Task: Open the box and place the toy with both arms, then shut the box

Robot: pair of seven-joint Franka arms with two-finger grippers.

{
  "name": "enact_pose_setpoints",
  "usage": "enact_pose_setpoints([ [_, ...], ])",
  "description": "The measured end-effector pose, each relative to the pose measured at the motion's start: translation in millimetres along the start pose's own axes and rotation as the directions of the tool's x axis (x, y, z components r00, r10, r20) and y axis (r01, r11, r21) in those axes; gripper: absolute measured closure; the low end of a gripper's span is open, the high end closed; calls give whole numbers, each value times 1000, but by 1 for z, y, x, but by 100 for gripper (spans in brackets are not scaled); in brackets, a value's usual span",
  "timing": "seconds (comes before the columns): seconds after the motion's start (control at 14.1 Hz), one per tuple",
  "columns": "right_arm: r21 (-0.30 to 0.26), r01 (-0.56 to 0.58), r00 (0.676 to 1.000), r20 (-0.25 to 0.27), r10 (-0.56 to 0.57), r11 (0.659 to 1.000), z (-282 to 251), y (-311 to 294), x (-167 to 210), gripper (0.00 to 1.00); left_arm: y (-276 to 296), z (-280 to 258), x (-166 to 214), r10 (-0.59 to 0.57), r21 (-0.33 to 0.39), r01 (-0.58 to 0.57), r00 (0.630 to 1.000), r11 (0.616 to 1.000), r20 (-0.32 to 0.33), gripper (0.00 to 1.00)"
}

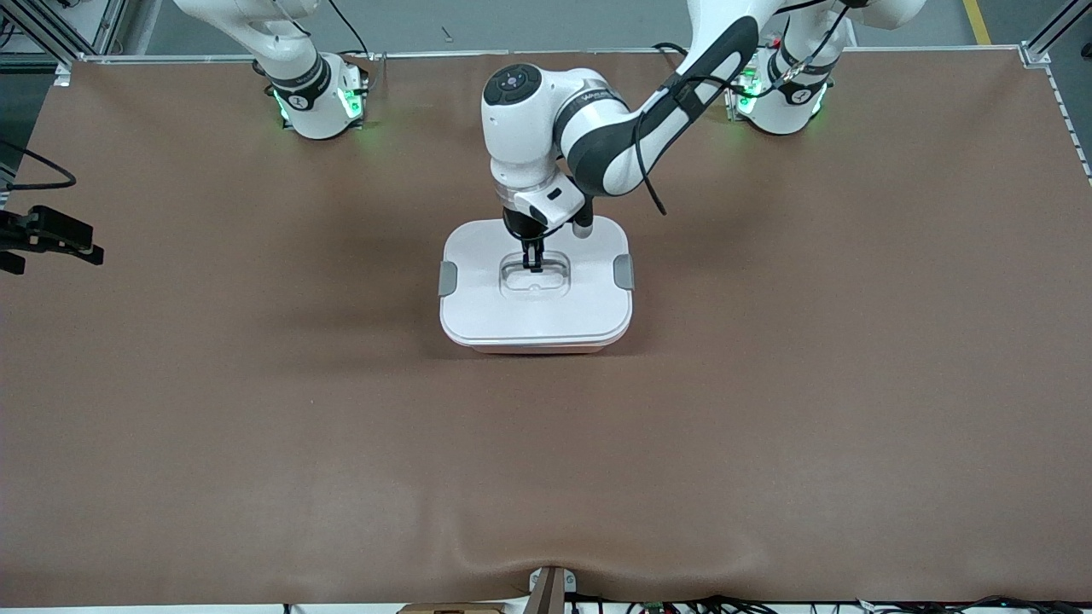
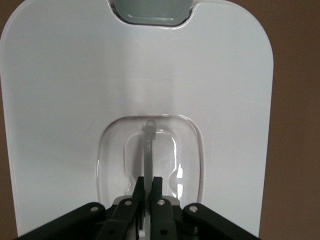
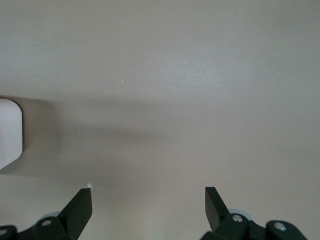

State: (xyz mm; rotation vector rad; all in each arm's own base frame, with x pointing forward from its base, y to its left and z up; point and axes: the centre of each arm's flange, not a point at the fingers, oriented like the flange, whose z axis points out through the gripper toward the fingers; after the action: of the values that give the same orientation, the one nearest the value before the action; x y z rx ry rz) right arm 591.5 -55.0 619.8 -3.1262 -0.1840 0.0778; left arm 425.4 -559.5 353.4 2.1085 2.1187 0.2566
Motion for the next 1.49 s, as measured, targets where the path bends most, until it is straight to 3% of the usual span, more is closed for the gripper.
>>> enact_pose_setpoints([
  [1.06,4,-18,1000,-4,18,1000,-1,12,-3,0,-1,10,1,-3,8,3,1000,1000,-2,93],
  [1.28,4,-18,1000,-4,18,1000,-1,12,-3,0,0,15,5,-7,12,7,1000,1000,-12,85],
  [1.49,4,-18,1000,-4,18,1000,-1,11,-3,0,5,14,7,-12,8,12,1000,1000,-11,55],
])
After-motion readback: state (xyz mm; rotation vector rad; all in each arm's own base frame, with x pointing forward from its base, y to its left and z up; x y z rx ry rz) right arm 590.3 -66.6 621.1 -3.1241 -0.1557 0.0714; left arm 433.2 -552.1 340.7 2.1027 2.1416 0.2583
